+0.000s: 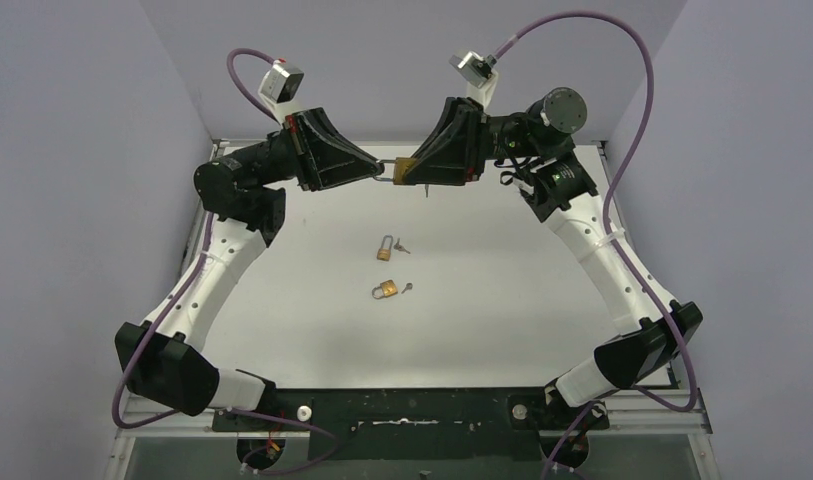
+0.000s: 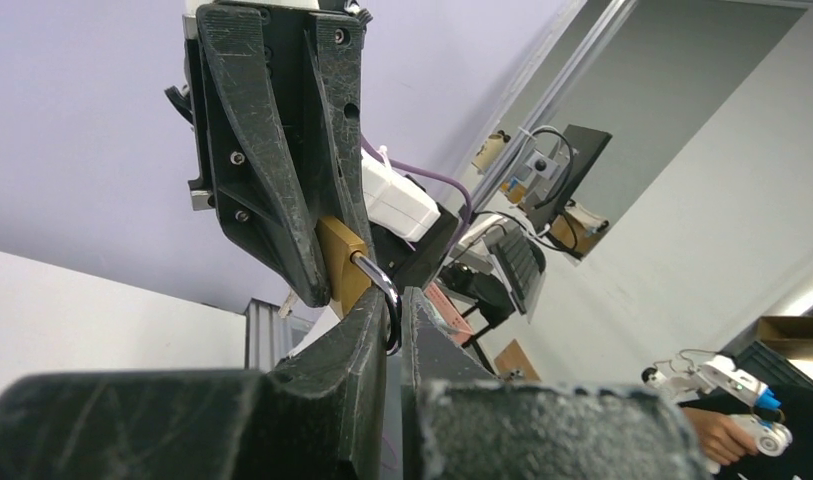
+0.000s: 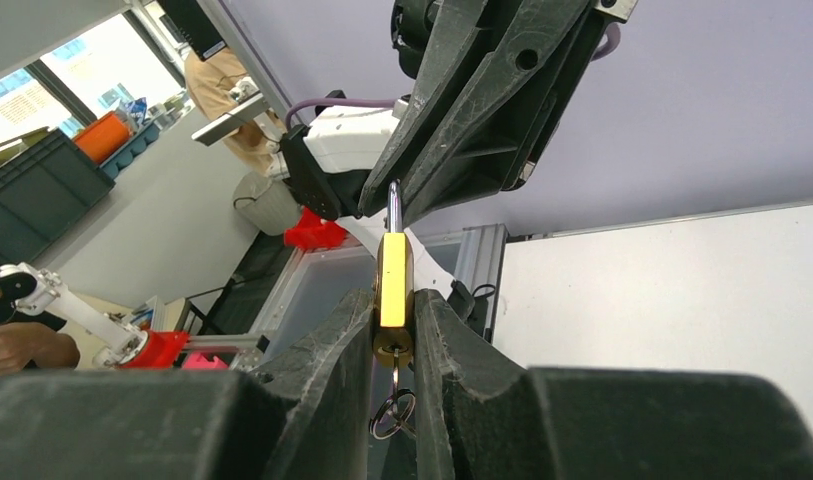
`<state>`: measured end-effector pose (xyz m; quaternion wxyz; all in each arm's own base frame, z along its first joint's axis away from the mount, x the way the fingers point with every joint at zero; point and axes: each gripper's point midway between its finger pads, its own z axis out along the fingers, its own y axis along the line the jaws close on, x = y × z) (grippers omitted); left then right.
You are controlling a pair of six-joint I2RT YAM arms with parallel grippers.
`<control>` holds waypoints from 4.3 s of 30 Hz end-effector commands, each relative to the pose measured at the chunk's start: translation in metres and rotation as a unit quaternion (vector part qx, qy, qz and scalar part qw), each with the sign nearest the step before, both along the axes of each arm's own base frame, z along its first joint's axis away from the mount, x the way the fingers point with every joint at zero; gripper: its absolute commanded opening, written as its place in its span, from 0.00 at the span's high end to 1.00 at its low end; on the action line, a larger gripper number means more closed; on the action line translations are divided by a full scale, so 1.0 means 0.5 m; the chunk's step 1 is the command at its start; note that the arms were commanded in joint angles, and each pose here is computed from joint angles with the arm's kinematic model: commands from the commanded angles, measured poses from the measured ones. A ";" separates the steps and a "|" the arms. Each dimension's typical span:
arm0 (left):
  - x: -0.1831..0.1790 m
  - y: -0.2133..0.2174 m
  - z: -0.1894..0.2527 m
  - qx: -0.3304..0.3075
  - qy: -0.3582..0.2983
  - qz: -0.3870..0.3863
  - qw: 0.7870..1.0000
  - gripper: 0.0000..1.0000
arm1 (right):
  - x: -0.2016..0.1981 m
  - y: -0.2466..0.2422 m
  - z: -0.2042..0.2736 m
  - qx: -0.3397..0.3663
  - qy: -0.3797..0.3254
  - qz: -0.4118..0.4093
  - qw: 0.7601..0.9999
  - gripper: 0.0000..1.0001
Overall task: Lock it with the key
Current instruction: Lock the lock.
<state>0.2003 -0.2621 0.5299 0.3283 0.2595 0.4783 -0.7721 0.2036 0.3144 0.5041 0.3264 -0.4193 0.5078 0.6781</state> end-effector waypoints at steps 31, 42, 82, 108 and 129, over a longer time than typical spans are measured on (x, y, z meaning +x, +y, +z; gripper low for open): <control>0.016 -0.038 -0.039 -0.031 -0.047 0.050 0.997 1.00 | -0.020 0.055 0.122 0.121 0.015 -0.038 0.992 1.00; -0.001 -0.036 -0.024 -0.039 -0.041 0.045 0.997 1.00 | 0.046 0.056 0.078 0.062 -0.018 -0.157 0.986 1.00; -0.043 -0.110 -0.036 -0.036 -0.036 -0.003 0.999 1.00 | 0.062 0.061 0.051 0.047 -0.017 -0.175 0.983 1.00; -0.054 0.006 0.049 -0.007 -0.056 -0.024 0.998 0.33 | -0.008 -0.034 0.112 0.066 -0.020 -0.035 0.997 1.00; -0.022 0.047 0.101 -0.035 -0.069 0.008 0.997 0.44 | -0.028 -0.030 0.115 0.066 -0.021 0.002 0.998 1.00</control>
